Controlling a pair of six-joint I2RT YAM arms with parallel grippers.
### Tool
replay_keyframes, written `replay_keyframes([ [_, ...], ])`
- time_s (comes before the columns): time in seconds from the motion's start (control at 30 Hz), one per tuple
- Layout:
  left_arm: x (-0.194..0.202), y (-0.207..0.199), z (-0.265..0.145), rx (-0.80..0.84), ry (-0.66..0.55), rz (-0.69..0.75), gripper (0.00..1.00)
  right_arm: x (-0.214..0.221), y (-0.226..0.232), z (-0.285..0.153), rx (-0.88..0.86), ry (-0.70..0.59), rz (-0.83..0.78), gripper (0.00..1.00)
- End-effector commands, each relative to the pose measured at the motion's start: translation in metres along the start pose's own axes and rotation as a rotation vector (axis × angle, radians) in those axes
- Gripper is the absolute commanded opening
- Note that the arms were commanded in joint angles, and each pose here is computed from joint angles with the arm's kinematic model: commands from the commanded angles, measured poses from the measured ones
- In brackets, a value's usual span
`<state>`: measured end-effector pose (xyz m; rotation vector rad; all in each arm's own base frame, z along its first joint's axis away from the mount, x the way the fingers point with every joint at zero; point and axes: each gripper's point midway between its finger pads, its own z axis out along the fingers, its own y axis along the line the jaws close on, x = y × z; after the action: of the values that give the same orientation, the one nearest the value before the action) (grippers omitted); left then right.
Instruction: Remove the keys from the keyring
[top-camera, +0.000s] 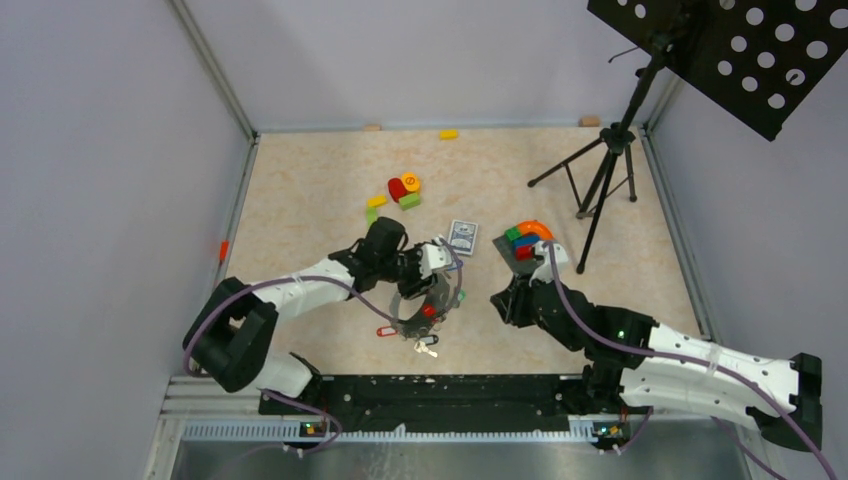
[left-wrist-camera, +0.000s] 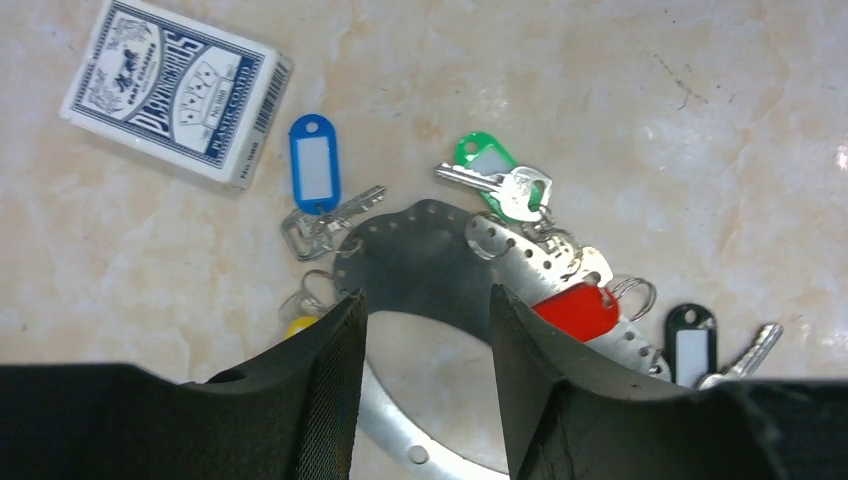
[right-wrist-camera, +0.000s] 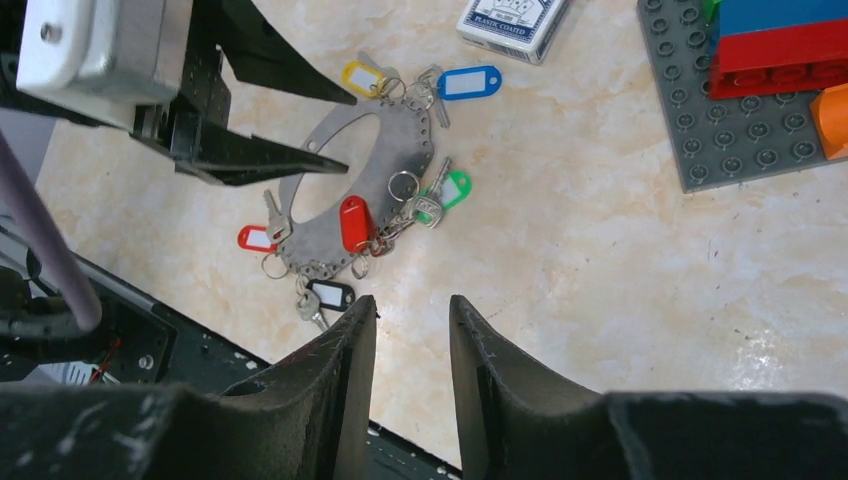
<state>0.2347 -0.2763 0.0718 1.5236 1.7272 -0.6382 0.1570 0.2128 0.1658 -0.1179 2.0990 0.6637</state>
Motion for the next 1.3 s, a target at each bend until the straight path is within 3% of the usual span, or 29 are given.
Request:
replay_keyframes([
  [0.0, -0.023, -0.001, -0.002, 0.168, -0.138, 0.119, 0.52, -0.011, 0.013, -0.006, -0.059, -0.029, 0.022, 0.33],
  [0.27, -0.013, -0.022, 0.015, 0.363, -0.144, 0.131, 0.48, -0.011, 0.009, -0.008, -0.057, -0.041, 0.035, 0.33],
  [0.47, -0.012, -0.004, 0.022, 0.271, -0.121, 0.125, 0.47, -0.012, 0.007, -0.010, -0.054, -0.045, 0.038, 0.33],
  [0.63, -0.009, -0.005, 0.028, 0.303, -0.096, 0.103, 0.46, -0.012, 0.007, -0.010, -0.054, -0.045, 0.038, 0.33],
  [0.8, 0.004, 0.001, 0.033, 0.266, 0.006, 0.157, 0.46, -0.011, 0.005, -0.011, -0.050, -0.044, 0.036, 0.33],
  [1.1, 0.019, -0.014, 0.042, 0.333, 0.091, 0.190, 0.44, -0.012, 0.004, -0.011, -0.048, -0.048, 0.037, 0.33],
  [1.27, 0.031, -0.018, 0.049, 0.362, 0.160, 0.185, 0.39, -0.013, 0.003, -0.013, -0.042, -0.050, 0.036, 0.33],
])
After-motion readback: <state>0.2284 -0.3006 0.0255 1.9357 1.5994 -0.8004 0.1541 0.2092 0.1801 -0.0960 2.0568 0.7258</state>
